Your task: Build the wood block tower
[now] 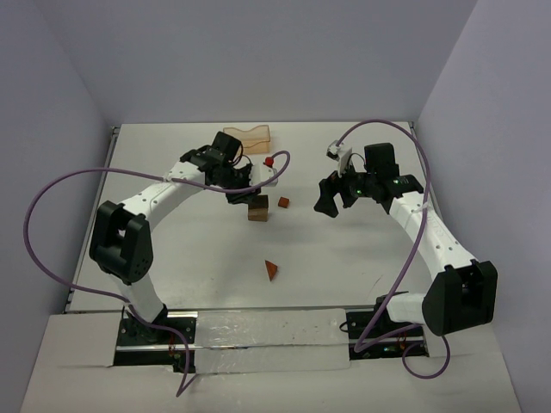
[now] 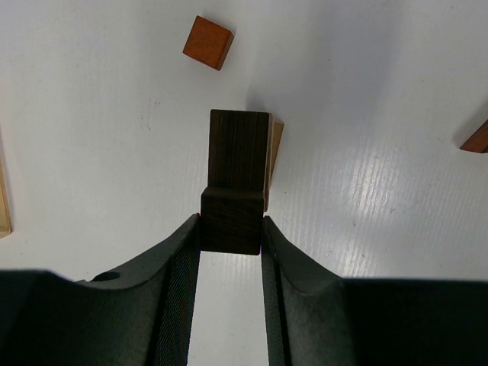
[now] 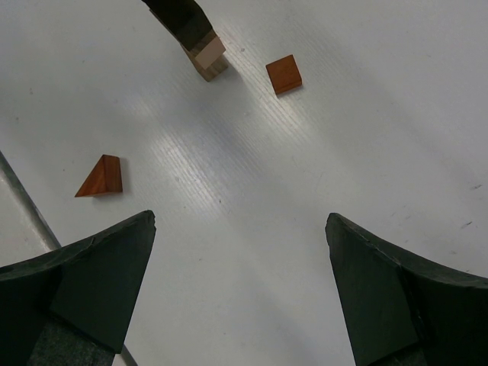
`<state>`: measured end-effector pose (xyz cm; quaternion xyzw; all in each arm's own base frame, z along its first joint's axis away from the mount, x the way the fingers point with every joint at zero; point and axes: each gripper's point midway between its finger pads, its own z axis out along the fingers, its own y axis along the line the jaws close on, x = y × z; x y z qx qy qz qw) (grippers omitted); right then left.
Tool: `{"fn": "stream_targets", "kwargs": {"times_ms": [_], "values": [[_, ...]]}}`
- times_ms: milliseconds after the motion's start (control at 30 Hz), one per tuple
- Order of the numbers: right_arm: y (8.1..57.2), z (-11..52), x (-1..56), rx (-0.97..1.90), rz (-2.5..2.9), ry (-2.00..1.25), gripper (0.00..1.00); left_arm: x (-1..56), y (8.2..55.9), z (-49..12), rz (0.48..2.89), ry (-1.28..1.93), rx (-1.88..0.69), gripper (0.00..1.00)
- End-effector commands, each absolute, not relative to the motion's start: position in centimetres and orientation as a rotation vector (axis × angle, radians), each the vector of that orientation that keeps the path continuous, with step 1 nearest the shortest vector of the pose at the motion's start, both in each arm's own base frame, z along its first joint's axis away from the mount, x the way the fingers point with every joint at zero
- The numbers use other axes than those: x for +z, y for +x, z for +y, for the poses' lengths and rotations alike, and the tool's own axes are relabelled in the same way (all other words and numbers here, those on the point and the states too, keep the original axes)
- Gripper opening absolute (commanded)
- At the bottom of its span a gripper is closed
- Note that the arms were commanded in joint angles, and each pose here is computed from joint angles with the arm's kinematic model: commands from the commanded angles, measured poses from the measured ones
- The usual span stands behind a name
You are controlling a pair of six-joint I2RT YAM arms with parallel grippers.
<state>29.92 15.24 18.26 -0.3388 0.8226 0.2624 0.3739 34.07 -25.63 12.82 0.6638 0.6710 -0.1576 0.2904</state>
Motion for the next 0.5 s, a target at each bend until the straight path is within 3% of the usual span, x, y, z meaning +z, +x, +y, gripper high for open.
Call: {"fn": "stream_targets", "kwargs": {"times_ms": [0,467], "values": [[30.05,15.61,18.69,0.685,2.081,-0.883,1.0,14.71,35.52,-26.93,1.73,1.73,-0.408,0.33],[29.97,15.66,18.7,0.687,2.081,-0.888,1.0,15.07,35.58,-27.51,1.713,1.731,-0.417,0.34]]}}
